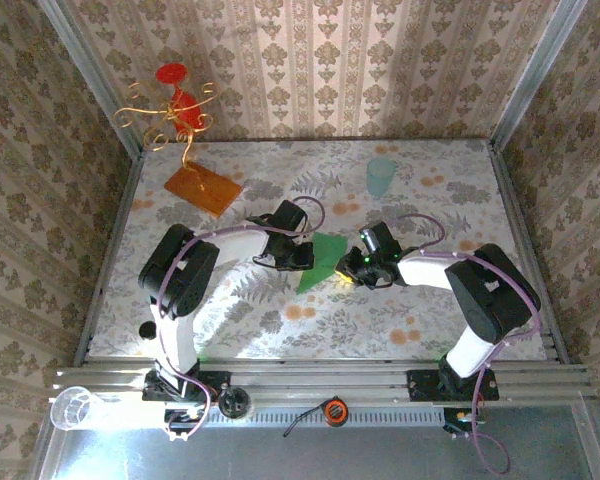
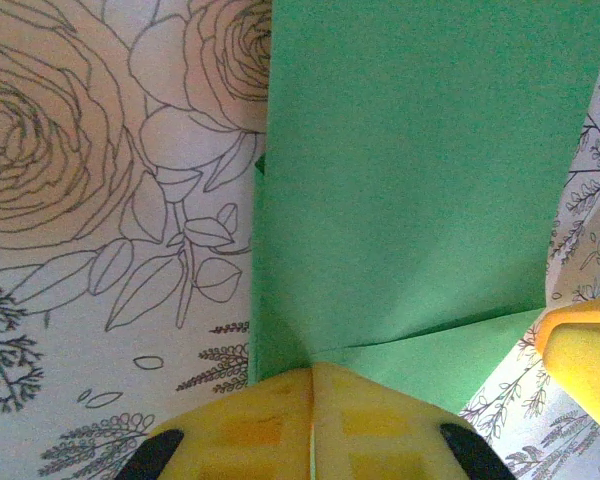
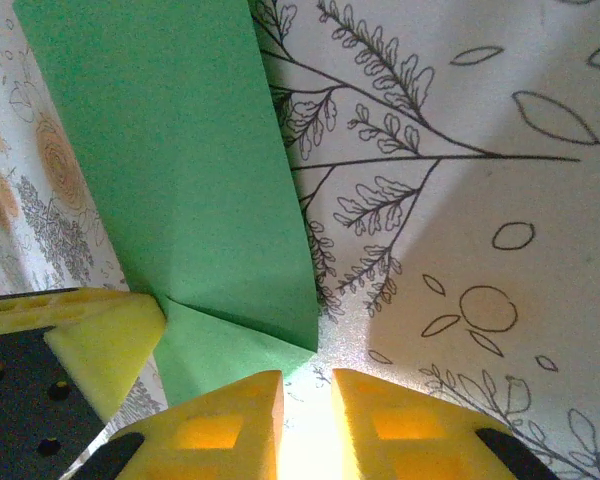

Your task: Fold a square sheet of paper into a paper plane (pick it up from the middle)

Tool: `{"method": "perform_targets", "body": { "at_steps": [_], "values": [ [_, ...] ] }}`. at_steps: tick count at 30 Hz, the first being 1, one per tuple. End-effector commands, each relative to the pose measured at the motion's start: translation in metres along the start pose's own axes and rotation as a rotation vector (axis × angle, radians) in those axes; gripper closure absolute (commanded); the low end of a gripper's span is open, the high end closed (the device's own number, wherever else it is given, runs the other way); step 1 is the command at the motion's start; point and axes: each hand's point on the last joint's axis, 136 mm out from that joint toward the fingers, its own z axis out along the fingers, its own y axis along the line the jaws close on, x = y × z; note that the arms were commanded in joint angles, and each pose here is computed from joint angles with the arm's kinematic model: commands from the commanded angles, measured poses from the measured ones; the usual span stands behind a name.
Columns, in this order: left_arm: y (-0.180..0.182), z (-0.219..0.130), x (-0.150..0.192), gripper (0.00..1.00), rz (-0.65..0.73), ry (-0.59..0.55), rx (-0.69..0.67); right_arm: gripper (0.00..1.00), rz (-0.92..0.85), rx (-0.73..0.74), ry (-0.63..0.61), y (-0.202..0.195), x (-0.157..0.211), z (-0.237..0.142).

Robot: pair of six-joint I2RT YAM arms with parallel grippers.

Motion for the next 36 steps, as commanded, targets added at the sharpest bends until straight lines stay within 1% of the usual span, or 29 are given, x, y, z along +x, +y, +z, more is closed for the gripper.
{"method": "perform_targets", "body": {
  "at_steps": [1, 12, 20, 24, 28, 33, 36],
  "values": [
    [0.034, 0.016, 0.026, 0.90, -0.073, 0.095, -0.094, 0.78, 0.006, -0.024, 0.005, 0.011, -0.002, 0.003],
    [0.032, 0.013, 0.025, 0.90, -0.071, 0.088, -0.084, 0.80, 0.014, -0.063, 0.029, 0.015, -0.001, 0.011],
    [0.032, 0.011, 0.023, 0.90, -0.068, 0.085, -0.086, 0.79, 0.009, -0.158, 0.014, 0.032, -0.004, 0.006],
    [0.032, 0.011, 0.023, 0.90, -0.067, 0.083, -0.087, 0.79, 0.010, -0.177, 0.004, 0.033, -0.005, 0.004],
    [0.031, 0.010, 0.021, 0.90, -0.063, 0.081, -0.087, 0.78, 0.015, -0.175, 0.006, 0.031, -0.005, 0.005],
    [0.032, 0.009, 0.021, 0.90, -0.062, 0.081, -0.094, 0.74, 0.017, -0.170, 0.002, 0.027, -0.009, 0.005],
    [0.033, 0.008, 0.021, 0.90, -0.062, 0.080, -0.096, 0.74, 0.012, -0.190, -0.011, 0.028, -0.013, 0.003]
  ]
}}
